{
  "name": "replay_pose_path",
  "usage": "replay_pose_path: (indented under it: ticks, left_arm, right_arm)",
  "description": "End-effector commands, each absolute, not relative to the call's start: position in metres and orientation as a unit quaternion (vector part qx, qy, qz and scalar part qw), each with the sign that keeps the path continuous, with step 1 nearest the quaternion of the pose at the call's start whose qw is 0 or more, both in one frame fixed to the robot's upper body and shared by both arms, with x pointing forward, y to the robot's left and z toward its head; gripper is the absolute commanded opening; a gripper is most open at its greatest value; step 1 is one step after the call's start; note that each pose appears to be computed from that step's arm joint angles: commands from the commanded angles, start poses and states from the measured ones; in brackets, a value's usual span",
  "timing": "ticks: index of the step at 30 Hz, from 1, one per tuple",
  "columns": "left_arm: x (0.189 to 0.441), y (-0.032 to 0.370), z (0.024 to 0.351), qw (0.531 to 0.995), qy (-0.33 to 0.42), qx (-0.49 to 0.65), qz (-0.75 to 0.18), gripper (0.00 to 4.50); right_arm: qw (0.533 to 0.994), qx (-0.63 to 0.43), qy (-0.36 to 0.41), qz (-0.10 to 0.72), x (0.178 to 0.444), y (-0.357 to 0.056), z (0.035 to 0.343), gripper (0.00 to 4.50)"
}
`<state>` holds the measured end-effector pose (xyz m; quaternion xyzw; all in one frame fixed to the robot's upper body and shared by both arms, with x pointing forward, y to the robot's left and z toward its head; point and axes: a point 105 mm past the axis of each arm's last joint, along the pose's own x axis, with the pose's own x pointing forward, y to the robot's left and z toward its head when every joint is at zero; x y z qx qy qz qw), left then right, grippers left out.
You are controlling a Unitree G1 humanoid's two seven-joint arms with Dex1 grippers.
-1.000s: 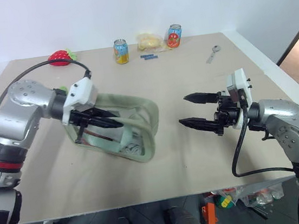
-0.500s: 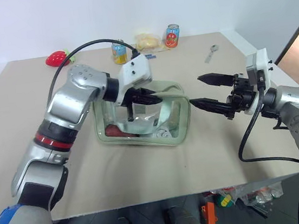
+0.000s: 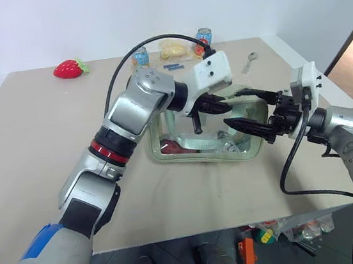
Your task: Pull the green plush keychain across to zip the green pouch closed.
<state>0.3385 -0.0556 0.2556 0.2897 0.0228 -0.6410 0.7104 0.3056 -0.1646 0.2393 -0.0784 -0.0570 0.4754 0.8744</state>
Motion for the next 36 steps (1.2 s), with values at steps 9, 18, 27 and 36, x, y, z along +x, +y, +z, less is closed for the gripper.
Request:
replay_pose_path:
  ticks: [9,18,27,36]
  left_arm:
    - [0.317,-0.020,0.273,0.733,0.104,0.188,-0.646,2.79]
    - [0.306,0.018,0.294,0.734,0.100,0.093,-0.666,4.43]
    - [0.315,0.091,0.270,0.799,-0.044,0.134,-0.584,4.43]
    - [0.313,0.114,0.273,0.843,-0.157,0.128,-0.499,4.43]
  right_arm:
    - [0.860,-0.096,-0.077,0.495,0.298,-0.157,0.246,4.50]
    - [0.860,-0.115,-0.064,0.493,0.297,-0.167,0.250,4.50]
    - [0.884,-0.113,-0.058,0.450,0.279,-0.180,0.250,4.50]
    - [0.894,-0.110,-0.034,0.434,0.265,-0.185,0.246,4.50]
